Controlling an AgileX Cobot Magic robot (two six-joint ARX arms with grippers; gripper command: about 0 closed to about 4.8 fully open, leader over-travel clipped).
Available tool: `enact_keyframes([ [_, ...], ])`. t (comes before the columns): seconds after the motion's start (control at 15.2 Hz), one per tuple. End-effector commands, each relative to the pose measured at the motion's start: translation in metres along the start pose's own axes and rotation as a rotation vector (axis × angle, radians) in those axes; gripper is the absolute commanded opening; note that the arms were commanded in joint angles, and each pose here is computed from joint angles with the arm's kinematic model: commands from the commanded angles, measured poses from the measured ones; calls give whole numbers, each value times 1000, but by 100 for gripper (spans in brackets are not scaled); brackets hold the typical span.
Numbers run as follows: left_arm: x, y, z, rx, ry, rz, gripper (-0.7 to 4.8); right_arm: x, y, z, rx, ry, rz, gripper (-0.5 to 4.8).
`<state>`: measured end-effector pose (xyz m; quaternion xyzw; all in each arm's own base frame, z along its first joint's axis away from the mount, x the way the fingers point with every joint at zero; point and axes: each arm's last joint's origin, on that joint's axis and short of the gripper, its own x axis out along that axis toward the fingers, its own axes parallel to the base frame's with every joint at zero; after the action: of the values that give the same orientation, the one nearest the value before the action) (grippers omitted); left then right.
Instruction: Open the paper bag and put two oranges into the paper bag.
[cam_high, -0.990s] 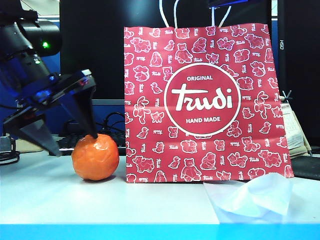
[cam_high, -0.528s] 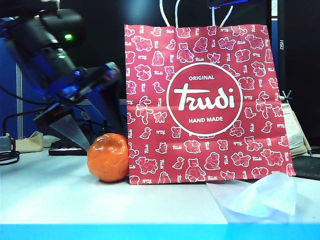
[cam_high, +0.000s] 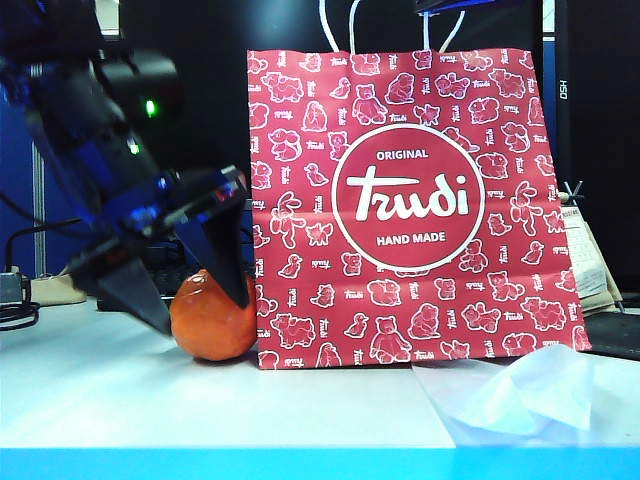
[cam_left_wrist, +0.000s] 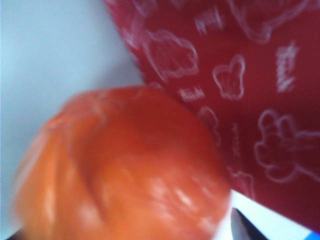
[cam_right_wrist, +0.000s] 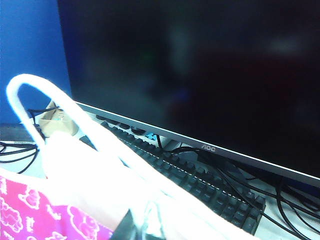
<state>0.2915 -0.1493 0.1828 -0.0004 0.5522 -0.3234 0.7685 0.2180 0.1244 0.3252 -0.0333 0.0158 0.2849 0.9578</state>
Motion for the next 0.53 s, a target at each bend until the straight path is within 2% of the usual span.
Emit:
enact_keyframes([
  [0.07,10,3,1,-3,15,-20,471,-1,1,3,6,-17,9,-6],
  [0.46,9,5,13,37,-107,50,462,-1,1,2,14,-6,22,-6],
  [0.53,9,5,16,49,-140,67,391,-1,1,2,14,-6,21,-6],
])
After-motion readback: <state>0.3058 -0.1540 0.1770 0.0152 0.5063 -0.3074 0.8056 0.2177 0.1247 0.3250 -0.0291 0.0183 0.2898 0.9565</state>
